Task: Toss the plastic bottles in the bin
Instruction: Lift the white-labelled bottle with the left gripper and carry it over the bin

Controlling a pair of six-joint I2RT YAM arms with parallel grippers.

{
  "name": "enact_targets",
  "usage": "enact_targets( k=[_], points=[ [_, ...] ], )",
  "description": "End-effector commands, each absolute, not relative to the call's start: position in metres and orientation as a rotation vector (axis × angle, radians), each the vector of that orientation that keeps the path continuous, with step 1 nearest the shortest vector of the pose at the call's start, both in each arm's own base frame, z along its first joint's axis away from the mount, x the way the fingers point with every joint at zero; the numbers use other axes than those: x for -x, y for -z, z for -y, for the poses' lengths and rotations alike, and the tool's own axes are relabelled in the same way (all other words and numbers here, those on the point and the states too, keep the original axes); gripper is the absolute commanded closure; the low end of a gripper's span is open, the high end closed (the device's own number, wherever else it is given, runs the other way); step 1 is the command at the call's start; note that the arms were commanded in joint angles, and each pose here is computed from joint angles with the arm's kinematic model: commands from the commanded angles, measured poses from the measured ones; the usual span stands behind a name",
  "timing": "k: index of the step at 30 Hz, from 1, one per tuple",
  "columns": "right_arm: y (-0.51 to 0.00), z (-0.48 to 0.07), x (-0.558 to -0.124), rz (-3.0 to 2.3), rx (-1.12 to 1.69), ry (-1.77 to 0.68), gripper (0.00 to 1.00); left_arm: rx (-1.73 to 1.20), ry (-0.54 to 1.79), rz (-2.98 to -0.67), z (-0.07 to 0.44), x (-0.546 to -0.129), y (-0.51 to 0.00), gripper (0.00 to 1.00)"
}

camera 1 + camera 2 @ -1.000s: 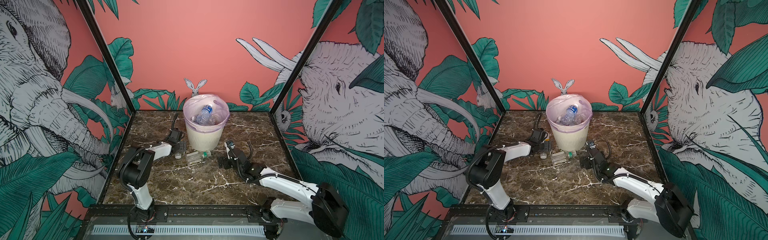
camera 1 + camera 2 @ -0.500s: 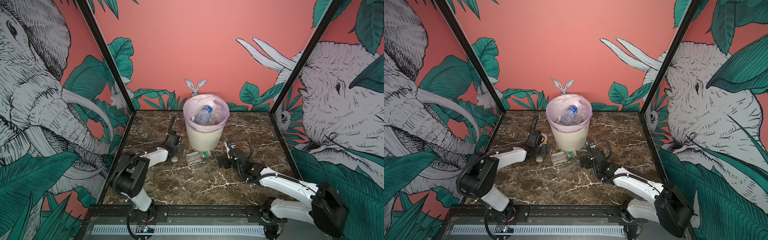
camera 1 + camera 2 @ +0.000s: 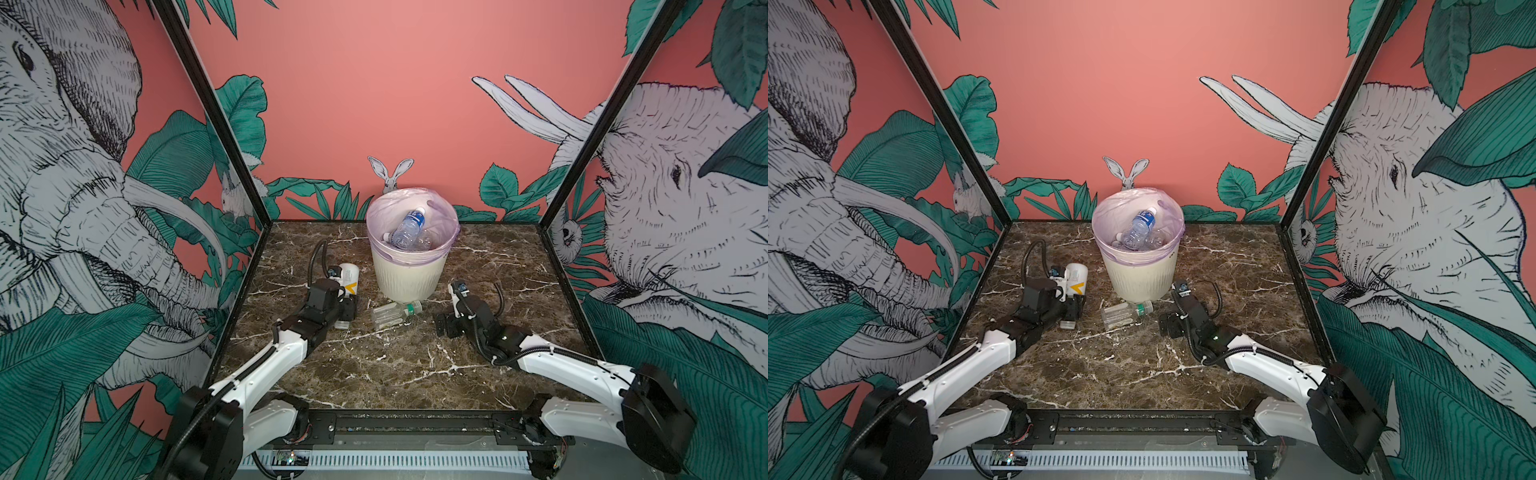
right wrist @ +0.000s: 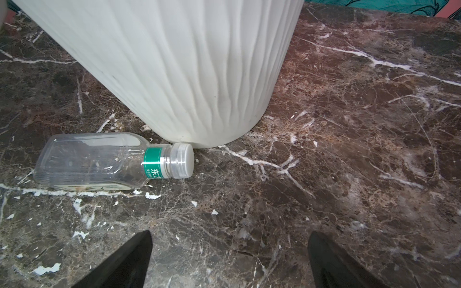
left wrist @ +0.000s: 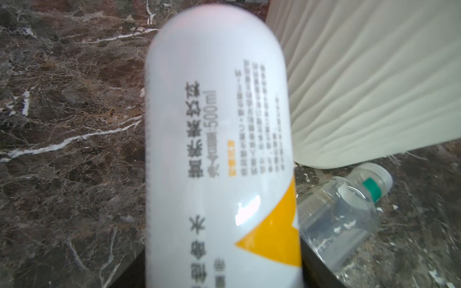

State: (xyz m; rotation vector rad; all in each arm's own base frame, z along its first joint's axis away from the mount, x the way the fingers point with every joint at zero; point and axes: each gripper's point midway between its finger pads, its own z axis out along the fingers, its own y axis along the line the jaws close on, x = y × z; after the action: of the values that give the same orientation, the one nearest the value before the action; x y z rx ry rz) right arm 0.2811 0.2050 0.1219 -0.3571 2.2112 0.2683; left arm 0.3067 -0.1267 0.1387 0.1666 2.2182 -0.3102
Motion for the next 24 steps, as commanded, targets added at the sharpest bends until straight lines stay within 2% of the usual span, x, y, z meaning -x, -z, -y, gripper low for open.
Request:
enact_targets(
  k=[1,12,24],
  points=[
    [-0.124,-0.206,-0.283,-2.188,0.349,-0.284,0.01,-0.235,0.358,-2.192,0.127,-0.285,-0.147,0.47],
    [-0.118,-0.210,-0.283,-2.204,0.354,-0.298,0.01,-0.281,0.498,-1.997,0.122,-0.232,-0.193,0.43],
    [-0.115,-0.213,-0.284,-2.212,0.355,-0.313,0.01,-0.282,0.602,-1.802,0.122,-0.208,-0.268,0.42]
  ],
)
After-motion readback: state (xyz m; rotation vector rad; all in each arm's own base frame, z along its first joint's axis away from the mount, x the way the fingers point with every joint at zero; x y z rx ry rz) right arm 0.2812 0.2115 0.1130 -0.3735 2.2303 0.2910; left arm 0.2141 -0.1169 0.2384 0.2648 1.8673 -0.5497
